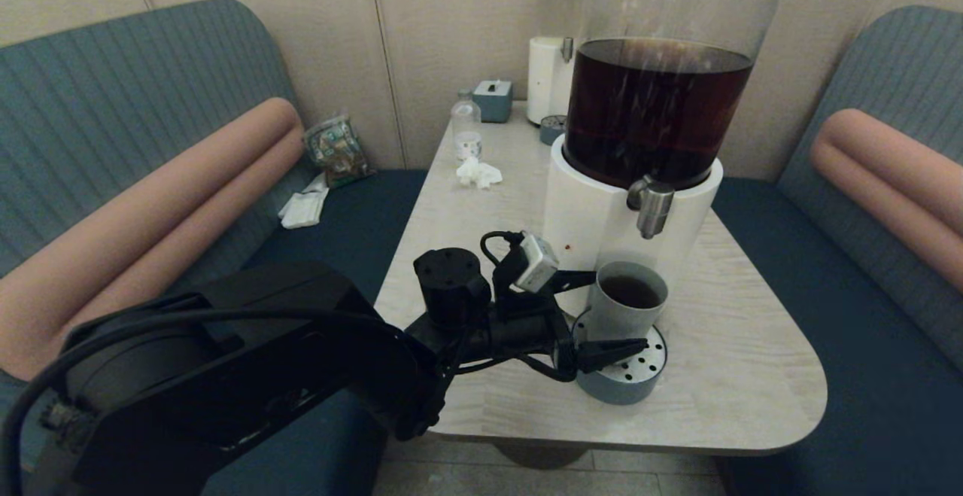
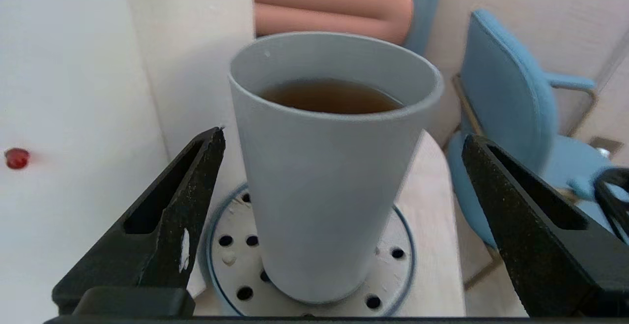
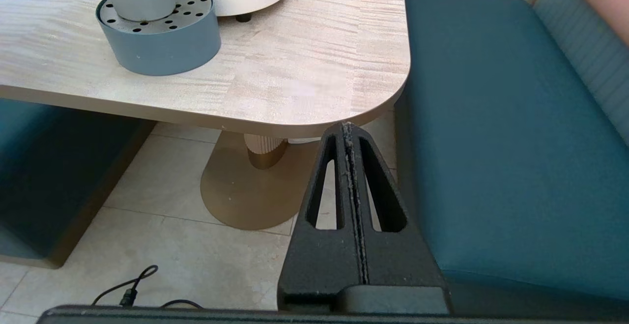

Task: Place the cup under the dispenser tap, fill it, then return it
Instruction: Place the cup next to the water dispenser

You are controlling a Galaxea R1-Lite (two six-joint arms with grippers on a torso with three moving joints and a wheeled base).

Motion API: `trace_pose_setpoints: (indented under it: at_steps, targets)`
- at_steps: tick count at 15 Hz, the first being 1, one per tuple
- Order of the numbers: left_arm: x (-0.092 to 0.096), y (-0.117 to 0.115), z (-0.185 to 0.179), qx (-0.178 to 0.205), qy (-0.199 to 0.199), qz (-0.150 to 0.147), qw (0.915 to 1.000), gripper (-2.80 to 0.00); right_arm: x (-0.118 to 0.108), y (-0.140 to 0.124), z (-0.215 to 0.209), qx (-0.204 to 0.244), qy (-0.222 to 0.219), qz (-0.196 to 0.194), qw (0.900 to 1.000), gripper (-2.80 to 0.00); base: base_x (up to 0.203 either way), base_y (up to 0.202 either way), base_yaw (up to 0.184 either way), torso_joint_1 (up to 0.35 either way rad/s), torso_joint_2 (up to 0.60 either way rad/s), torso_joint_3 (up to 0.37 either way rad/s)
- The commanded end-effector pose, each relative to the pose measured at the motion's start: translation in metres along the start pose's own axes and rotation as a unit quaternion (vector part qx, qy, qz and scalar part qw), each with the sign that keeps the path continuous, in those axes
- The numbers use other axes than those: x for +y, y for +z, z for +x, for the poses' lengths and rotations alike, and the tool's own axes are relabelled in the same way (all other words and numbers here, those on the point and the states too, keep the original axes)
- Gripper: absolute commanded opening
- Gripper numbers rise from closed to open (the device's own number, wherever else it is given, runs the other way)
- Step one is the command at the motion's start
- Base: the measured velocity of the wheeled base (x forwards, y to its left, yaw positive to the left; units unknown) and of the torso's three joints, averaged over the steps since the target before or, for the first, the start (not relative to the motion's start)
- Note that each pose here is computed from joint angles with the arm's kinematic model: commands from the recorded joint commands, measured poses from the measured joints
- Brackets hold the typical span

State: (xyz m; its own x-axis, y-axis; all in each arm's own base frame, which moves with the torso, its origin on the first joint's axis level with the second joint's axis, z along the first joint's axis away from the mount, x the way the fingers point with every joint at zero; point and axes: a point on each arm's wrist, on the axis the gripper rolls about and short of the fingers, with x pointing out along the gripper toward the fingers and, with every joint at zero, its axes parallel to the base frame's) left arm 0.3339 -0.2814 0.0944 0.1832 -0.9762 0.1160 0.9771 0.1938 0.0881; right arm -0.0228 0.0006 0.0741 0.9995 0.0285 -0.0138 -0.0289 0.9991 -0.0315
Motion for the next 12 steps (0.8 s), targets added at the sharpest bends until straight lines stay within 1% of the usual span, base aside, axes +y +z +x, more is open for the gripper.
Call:
trace_pose_setpoints:
  at_steps: [1,5,7,10,12]
  targets:
    - [-0.001,-0.003,0.006,-0.006,0.001,0.004,1.0,0.0,0.0,0.0,0.0,0.001,0.0,-0.001,1.0,-2.8,0.0,0.0,0.0,0.0,0.0,0.0]
    - [-0.004,-0.01,0.013,-0.005,0.008,0.0,1.0,0.0,0.0,0.0,0.0,0.0,0.0,0.0,1.0,-2.8,0.0,0.0,0.0,0.0,0.0,0.0]
    - [-0.005,-0.009,0.015,-0.008,0.007,0.001,0.9999,0.0,0.0,0.0,0.0,0.001,0.0,0.0,1.0,-2.8,0.0,0.0,0.0,0.0,0.0,0.0]
    - [-0.006,-0.007,0.019,-0.015,0.02,-0.006,0.9997,0.0,0.0,0.0,0.0,0.001,0.0,-0.001,1.0,-2.8,0.0,0.0,0.0,0.0,0.0,0.0]
    - [-0.005,-0.01,0.021,-0.017,0.019,-0.006,0.9997,0.0,0.0,0.0,0.0,0.0,0.0,0.0,1.0,-2.8,0.0,0.0,0.0,0.0,0.0,0.0]
